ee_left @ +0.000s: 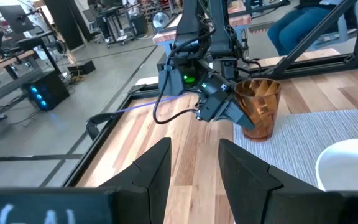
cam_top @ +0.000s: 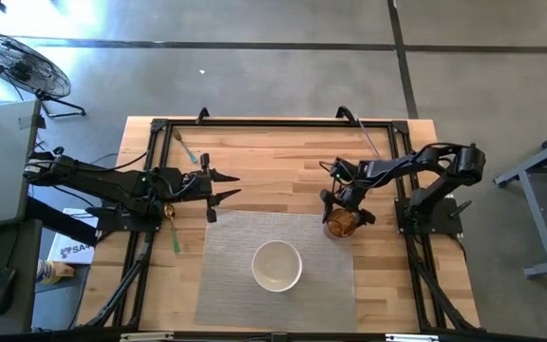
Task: Pick & Place Utensil
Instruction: Put the brown cup to the top right on the gray mat
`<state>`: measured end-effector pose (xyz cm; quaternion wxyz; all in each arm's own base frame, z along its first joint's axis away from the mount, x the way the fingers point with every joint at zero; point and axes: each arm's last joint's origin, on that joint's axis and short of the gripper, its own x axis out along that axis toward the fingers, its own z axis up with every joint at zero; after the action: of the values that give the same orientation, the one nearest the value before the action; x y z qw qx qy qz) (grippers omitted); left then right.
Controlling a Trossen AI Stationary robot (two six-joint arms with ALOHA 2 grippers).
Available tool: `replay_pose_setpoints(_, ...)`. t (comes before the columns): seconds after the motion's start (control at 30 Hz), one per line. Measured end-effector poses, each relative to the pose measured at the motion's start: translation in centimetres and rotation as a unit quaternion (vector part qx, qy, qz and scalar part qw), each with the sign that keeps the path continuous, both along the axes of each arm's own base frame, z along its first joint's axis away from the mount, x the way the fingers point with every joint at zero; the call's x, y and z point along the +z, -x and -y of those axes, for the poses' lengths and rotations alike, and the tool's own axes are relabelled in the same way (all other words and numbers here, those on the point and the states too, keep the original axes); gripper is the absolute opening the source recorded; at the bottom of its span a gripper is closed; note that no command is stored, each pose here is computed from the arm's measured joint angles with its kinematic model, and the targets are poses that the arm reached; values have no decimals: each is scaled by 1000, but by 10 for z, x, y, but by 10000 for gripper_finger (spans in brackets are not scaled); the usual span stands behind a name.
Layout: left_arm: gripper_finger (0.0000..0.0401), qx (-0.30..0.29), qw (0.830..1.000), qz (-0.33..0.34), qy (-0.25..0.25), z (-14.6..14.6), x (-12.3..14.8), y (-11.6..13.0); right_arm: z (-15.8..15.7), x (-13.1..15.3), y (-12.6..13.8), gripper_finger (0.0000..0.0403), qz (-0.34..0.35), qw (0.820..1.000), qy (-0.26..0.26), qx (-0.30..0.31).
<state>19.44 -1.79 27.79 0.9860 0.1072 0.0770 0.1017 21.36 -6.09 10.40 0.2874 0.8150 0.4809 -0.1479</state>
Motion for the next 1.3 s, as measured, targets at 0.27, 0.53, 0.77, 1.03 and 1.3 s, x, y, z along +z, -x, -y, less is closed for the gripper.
replay_pose_setpoints(0.27,131,0,1000,0,0,0,0,0,1,-1,0,400,-5,1000,23,-6)
replay_pose_setpoints(0.53,131,-2,1000,0,0,0,0,0,8,-3,2,399,-1,997,69,-17)
replay_pose_setpoints(0.77,131,-2,1000,0,0,0,0,0,11,-3,3,399,7,995,94,-13)
replay_pose_setpoints(1.03,131,-2,1000,0,0,0,0,0,11,-1,2,399,36,992,124,10)
replay_pose_setpoints(1.3,131,-1,1000,1,0,0,0,0,14,6,8,399,27,986,162,1)
